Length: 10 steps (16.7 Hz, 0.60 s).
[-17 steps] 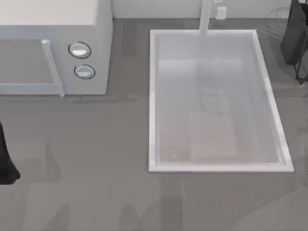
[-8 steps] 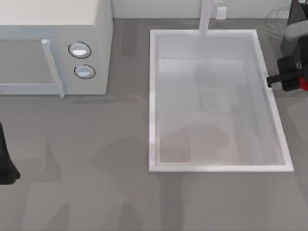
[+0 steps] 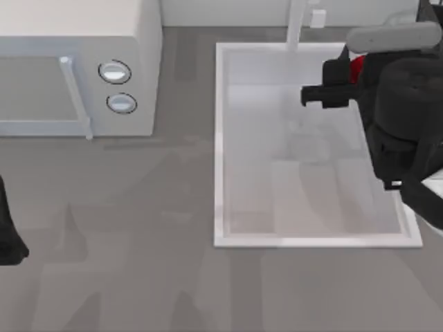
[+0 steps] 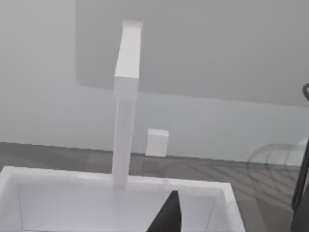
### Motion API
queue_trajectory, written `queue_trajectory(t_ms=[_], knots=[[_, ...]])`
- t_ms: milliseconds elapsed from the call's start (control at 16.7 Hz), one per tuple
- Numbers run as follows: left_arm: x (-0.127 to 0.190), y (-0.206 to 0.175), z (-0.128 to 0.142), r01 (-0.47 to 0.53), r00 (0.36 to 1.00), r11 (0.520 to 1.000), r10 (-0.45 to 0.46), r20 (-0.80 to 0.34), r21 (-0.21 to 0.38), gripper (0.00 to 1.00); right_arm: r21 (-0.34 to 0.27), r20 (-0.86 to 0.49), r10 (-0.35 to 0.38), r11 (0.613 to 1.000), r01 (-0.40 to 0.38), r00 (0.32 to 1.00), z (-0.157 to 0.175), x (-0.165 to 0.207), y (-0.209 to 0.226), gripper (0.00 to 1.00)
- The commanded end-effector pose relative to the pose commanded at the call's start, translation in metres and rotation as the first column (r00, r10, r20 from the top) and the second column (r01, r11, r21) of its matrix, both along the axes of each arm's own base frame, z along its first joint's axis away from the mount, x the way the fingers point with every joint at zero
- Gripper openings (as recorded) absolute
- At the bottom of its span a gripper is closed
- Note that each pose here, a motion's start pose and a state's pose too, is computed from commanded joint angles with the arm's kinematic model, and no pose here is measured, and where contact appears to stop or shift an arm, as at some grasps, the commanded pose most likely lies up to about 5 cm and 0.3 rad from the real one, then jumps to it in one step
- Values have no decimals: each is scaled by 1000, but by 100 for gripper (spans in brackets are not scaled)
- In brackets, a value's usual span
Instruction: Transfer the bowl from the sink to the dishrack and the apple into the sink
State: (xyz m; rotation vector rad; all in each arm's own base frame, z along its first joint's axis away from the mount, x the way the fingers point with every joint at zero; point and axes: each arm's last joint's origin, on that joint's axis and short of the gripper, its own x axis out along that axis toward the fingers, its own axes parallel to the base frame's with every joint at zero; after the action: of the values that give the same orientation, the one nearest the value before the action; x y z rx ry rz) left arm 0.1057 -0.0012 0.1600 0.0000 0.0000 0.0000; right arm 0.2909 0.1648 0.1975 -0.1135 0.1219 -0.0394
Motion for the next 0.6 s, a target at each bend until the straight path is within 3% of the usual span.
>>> queue_trajectory(t_ms=[240,600], knots=[[0,0,0,0,1000,1000,0,0,0,100,103,115,21,994,-33,993,10,-19,18,0],[0,0,0,0,1000,1000,0,0,0,100,110,121,22,993,-35,992,11,-19,19,0]])
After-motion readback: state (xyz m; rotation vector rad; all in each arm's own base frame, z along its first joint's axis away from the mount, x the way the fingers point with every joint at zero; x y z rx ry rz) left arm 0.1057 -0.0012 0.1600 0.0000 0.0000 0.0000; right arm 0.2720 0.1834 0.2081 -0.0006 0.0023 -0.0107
